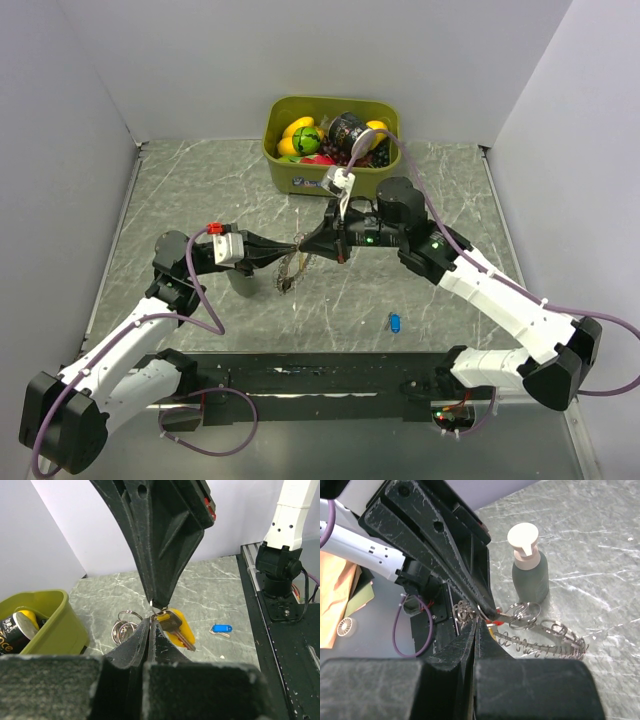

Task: Put the keys on the keyring

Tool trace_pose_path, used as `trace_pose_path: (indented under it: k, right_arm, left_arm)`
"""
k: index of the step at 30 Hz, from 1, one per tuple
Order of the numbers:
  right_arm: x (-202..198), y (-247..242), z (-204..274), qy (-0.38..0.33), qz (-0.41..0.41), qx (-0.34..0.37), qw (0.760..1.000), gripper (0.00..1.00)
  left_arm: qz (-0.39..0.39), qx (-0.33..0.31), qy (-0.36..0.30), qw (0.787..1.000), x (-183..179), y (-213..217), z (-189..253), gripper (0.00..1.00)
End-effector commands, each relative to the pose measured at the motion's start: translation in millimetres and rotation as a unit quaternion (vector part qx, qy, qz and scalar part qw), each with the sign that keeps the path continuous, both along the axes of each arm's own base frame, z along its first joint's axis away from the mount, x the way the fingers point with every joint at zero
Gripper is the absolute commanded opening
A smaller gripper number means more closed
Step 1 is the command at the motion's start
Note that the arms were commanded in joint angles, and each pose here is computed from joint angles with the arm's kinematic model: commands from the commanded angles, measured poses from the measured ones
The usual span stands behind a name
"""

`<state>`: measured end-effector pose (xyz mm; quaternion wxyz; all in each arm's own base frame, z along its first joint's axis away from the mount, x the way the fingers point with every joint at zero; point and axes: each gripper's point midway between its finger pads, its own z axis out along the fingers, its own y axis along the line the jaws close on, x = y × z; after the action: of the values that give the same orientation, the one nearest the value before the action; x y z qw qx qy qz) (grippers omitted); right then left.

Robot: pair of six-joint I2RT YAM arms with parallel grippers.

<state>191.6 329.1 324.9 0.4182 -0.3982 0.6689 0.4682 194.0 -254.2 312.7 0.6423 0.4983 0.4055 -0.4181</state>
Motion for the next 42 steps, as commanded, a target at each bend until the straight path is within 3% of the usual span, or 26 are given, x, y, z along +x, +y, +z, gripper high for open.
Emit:
trace_pose_path:
  k: [1,42]
  right_arm:
    - [2.7,6.3,33.1,-0.037,0.008,0.034,0.999,0.0]
    - [12.2,-7.4,-6.5,-0.016,-0.029,0.002,0.999,0.0]
  left_arm:
    - [-0.007,-0.017,-0.059,0.998,-6.9,0.7,29.5,0.01]
    - [-0.027,-0.056,-0.06,0.996,-20.5,2.5,45.4,0.01]
